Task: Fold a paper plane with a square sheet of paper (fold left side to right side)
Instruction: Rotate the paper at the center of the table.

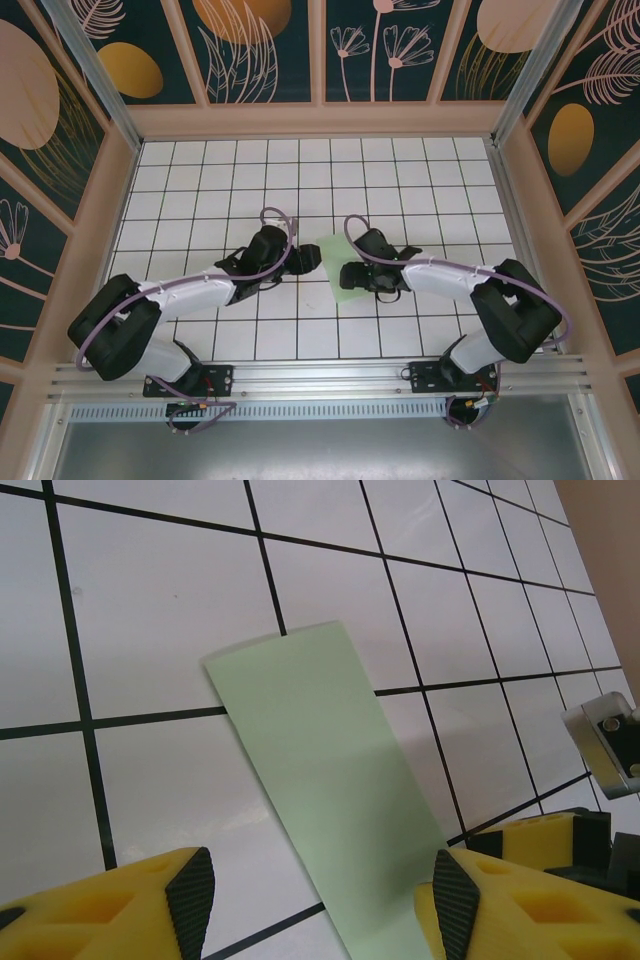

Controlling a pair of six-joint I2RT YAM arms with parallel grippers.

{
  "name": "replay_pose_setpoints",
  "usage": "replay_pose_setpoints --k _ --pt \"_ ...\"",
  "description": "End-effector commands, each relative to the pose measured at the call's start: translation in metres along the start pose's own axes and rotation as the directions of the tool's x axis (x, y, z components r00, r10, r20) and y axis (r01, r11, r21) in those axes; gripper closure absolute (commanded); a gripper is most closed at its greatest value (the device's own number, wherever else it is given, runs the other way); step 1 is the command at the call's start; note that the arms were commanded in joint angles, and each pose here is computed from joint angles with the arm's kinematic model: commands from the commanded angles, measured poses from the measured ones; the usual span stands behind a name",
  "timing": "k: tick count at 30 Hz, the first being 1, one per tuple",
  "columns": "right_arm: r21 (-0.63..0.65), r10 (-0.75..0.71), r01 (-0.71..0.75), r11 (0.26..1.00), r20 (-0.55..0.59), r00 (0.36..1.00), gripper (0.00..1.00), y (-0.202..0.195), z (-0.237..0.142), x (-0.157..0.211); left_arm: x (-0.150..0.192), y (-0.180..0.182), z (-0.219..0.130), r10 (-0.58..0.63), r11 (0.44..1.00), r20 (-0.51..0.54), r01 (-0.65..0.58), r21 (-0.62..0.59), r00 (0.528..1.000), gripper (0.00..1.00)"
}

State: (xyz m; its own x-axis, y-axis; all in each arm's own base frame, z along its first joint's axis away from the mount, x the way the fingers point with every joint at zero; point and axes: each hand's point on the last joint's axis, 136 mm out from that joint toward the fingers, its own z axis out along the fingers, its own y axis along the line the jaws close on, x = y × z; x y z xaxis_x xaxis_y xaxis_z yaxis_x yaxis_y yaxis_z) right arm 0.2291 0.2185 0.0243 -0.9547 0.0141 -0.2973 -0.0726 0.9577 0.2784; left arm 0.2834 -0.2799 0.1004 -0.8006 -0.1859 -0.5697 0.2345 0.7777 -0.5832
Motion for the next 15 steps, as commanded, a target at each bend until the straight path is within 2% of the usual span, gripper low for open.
replay_pose_setpoints --k 1,15 --pt "-0.040 0.017 -0.022 0.999 -0.138 0.990 0.16 0.017 0.006 0.036 0.000 0.005 -0.006 0.009 1.000 0.015 -0.009 -0.016 1.000 0.37" --pt "-0.165 -0.013 -0.009 0.986 -0.133 0.991 0.16 0.062 -0.004 0.041 0.003 0.006 -0.011 0.005 1.000 0.015 -0.005 -0.008 1.000 0.37"
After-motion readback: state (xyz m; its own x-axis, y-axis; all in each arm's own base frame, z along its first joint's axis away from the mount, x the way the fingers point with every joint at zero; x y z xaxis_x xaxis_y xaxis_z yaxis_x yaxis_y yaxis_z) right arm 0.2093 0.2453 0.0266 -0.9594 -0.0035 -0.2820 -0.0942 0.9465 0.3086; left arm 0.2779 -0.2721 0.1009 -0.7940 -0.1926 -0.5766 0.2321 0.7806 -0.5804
